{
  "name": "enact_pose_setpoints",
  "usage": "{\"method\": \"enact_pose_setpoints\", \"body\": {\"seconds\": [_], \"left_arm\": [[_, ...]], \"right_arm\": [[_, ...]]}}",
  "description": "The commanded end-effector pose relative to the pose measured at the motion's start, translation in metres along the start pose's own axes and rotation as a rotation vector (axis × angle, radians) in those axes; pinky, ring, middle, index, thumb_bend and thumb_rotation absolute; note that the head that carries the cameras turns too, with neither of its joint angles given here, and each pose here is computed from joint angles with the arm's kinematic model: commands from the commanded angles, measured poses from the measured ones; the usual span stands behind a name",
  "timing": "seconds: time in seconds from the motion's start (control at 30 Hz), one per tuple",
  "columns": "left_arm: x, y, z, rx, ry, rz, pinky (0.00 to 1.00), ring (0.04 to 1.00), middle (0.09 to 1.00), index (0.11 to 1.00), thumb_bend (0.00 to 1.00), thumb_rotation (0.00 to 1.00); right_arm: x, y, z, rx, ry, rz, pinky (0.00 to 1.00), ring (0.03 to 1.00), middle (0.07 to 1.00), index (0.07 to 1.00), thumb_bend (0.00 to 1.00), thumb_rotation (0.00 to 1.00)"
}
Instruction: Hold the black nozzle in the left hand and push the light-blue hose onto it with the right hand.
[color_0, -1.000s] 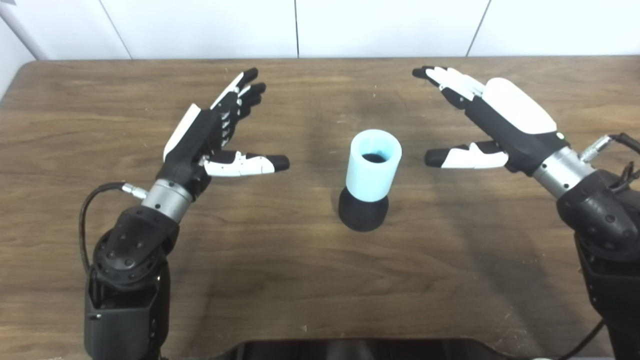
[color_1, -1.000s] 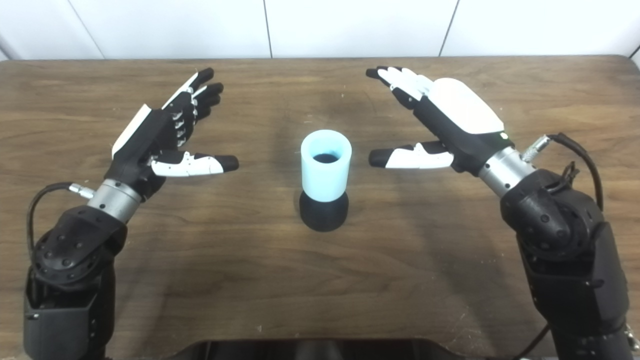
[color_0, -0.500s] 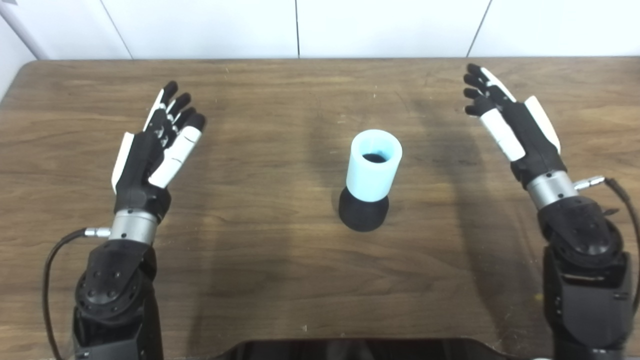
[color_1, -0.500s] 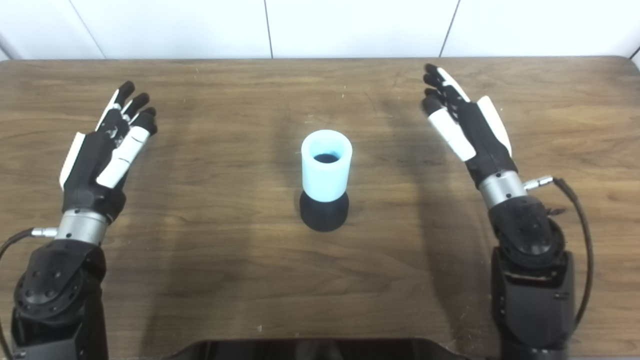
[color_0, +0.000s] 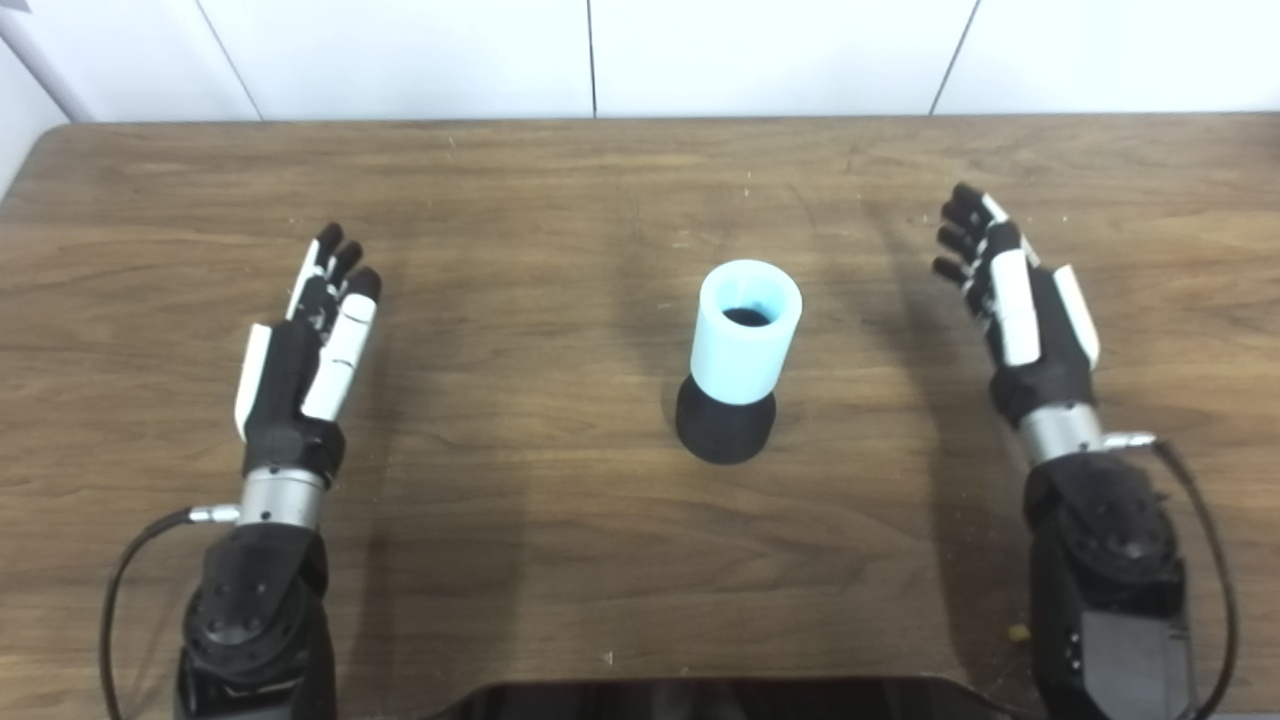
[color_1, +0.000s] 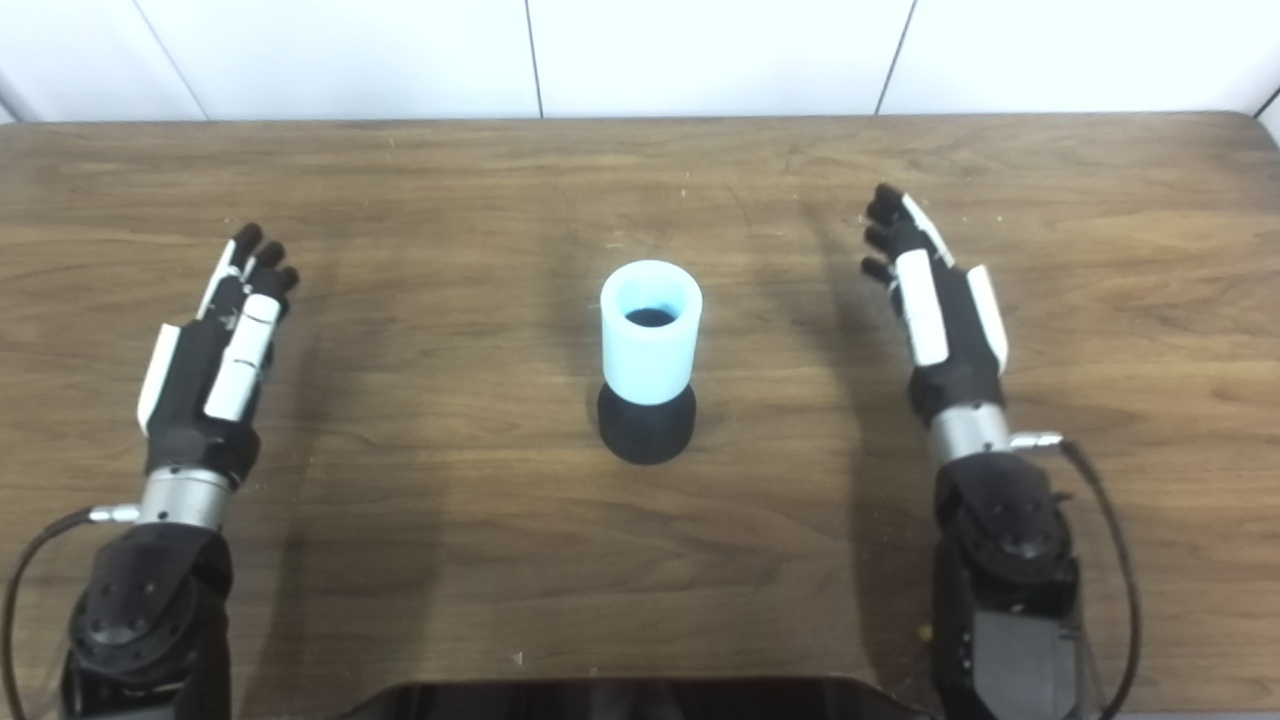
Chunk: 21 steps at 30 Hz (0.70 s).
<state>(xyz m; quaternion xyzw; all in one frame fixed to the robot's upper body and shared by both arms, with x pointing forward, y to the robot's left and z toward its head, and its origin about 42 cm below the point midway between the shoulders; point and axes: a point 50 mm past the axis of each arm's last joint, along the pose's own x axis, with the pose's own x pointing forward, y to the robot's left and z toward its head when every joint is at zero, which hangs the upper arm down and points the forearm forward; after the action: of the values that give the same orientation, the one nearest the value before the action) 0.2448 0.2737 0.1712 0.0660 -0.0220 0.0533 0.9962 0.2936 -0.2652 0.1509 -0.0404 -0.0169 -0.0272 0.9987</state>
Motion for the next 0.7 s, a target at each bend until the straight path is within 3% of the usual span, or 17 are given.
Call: {"method": "enact_pose_setpoints", "body": {"seconds": [0.0, 0.43, 0.67], "left_arm": [[0.002, 0.002, 0.006, 0.028, -0.066, 0.015, 0.99, 0.963, 0.972, 0.966, 0.42, 0.75], [0.001, -0.001, -0.011, 0.078, -0.062, 0.003, 0.97, 0.957, 0.965, 0.961, 0.41, 0.8], [-0.004, 0.001, -0.014, 0.066, -0.075, 0.0, 0.97, 0.957, 0.964, 0.96, 0.45, 0.82]], "right_arm": [[0.006, -0.001, 0.014, 0.002, -0.11, -0.012, 0.9, 0.933, 0.925, 0.916, 0.48, 1.0], [-0.003, -0.006, -0.004, 0.051, -0.114, -0.022, 0.93, 0.933, 0.934, 0.919, 0.52, 1.0], [-0.007, -0.007, -0.013, 0.076, -0.125, -0.034, 0.94, 0.939, 0.939, 0.919, 0.53, 1.0]]}}
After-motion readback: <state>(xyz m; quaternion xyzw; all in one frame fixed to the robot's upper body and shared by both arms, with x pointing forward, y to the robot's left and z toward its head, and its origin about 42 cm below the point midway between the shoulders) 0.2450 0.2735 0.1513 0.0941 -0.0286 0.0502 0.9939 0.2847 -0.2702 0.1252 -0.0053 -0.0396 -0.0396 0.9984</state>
